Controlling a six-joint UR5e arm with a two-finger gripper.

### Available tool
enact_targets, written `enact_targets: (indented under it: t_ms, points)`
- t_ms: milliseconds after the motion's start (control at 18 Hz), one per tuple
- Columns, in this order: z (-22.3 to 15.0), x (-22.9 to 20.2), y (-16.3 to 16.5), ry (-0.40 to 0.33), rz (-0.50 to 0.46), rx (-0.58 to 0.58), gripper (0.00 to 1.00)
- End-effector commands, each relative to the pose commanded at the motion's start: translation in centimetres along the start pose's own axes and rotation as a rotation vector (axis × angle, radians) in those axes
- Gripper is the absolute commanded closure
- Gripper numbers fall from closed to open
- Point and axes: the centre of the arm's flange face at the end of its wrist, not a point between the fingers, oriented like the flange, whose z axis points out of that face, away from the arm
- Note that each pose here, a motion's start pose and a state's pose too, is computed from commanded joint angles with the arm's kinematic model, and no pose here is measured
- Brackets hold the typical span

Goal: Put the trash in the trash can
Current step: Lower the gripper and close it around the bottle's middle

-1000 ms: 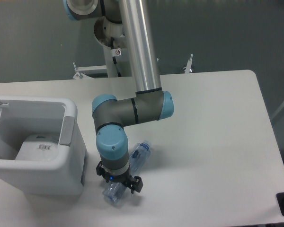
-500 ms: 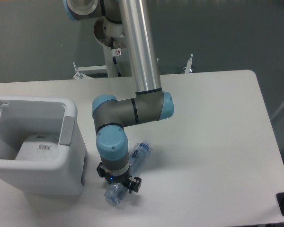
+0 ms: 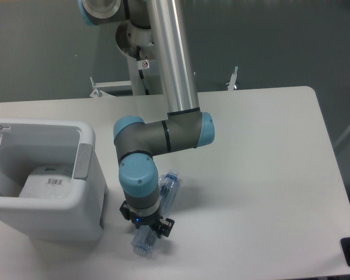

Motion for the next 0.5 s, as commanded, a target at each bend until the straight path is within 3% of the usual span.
enact_targets:
  t_ms: [500]
  points:
    - [0.14,0.01,0.04,0.002,-0.002,-0.005,0.41]
